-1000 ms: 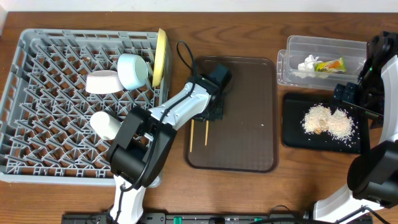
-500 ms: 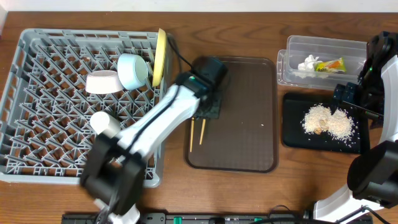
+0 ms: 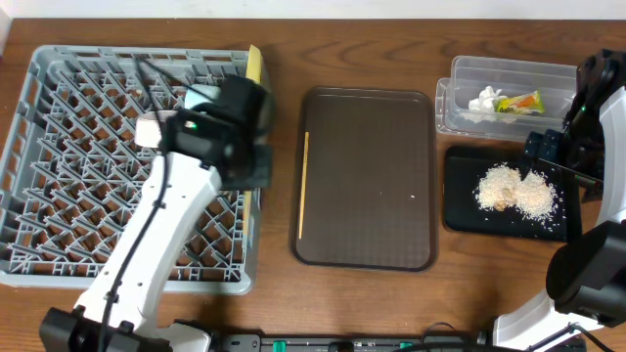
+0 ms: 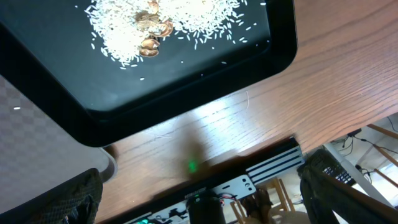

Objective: Sort waste into correct bins and load items into the dishwasher
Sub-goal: 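Carry the chopstick with the left gripper to the rack's right edge, then insert the chopstick upright into the rack and open the left gripper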

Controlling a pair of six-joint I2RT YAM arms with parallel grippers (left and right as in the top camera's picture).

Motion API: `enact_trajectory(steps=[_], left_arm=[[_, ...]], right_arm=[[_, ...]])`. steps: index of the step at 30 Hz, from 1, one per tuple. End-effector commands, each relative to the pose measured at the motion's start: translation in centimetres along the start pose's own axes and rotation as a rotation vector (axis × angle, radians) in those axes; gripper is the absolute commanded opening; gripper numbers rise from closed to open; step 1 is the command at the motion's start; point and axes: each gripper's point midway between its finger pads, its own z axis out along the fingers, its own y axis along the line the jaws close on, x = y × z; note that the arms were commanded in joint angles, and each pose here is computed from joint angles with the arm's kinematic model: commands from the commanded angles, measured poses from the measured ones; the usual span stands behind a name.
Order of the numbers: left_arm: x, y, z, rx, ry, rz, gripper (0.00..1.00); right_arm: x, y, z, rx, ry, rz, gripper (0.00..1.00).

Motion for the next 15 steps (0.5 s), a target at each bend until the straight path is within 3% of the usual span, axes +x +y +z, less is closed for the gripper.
enact_trajectory(steps=[1,7,15], left_arm=[[-0.1,2.8,-0.2,-0.056,0.001,-0.046,0.06],[-0.1,4.7,0.4,-0.073,0.019,-0.108,0.06],[0.7,4.1,3.2,-0.032,0.048,-0.111,0.06]], right_arm=[[-0.2,-0.1,0.1,0.001,0.000,0.010,0.99],[-0.2,-0.1,0.1,0.001,0.000,0.009,0.99],[-0.2,-0.1,0.1,0.001,0.000,0.010,0.99]])
